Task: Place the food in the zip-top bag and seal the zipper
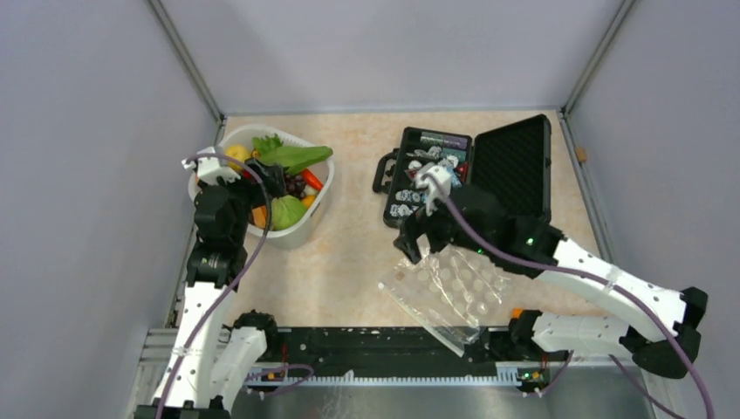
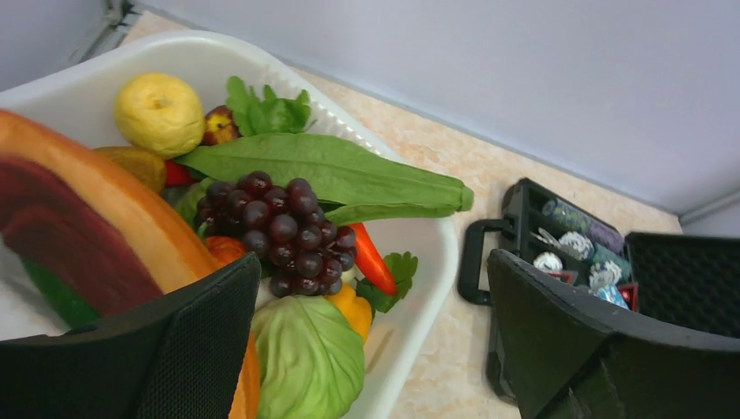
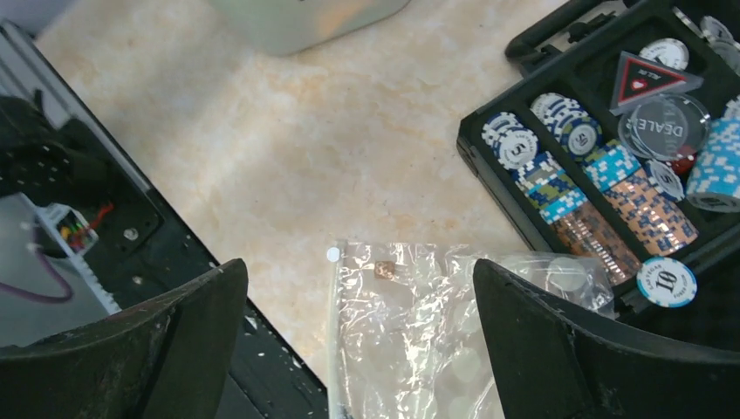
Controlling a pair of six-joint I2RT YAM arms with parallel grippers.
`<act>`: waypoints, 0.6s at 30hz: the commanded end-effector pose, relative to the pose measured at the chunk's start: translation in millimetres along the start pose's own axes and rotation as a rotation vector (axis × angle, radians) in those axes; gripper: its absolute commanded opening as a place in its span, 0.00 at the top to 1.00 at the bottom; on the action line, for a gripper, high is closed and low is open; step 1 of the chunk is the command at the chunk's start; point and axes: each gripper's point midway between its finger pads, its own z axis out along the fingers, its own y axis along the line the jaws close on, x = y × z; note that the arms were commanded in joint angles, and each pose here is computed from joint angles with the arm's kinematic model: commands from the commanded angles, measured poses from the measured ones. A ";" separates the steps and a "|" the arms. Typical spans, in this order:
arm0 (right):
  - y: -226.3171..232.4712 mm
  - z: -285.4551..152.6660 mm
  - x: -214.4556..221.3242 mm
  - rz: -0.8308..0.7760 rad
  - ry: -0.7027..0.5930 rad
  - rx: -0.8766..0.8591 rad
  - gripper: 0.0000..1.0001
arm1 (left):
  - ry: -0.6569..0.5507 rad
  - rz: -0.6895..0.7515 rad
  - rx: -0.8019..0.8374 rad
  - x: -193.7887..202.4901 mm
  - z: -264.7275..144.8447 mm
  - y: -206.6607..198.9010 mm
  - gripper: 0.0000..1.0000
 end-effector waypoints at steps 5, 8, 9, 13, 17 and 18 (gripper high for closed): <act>5.7 33.4 34.8 -0.069 0.060 0.124 0.03 | -0.107 -0.074 -0.062 -10.7 -14.0 12.9 0.01; 14.5 41.8 73.9 -0.046 0.142 0.076 0.07 | -0.076 -0.099 -0.046 4.2 -18.0 13.4 0.01; 15.6 42.5 86.5 -0.034 0.161 0.071 0.08 | -0.060 -0.102 -0.043 10.3 -21.0 14.1 0.01; 21.3 39.1 127.7 -0.008 0.225 0.026 0.12 | -0.034 -0.105 -0.018 23.3 -26.9 13.6 0.01; 32.6 42.4 161.7 0.017 0.281 -0.067 0.26 | -0.037 -0.102 -0.005 23.7 -30.2 11.9 0.01; 34.5 43.7 170.0 0.020 0.300 -0.080 0.27 | -0.033 -0.100 0.009 23.9 -31.0 9.5 0.01</act>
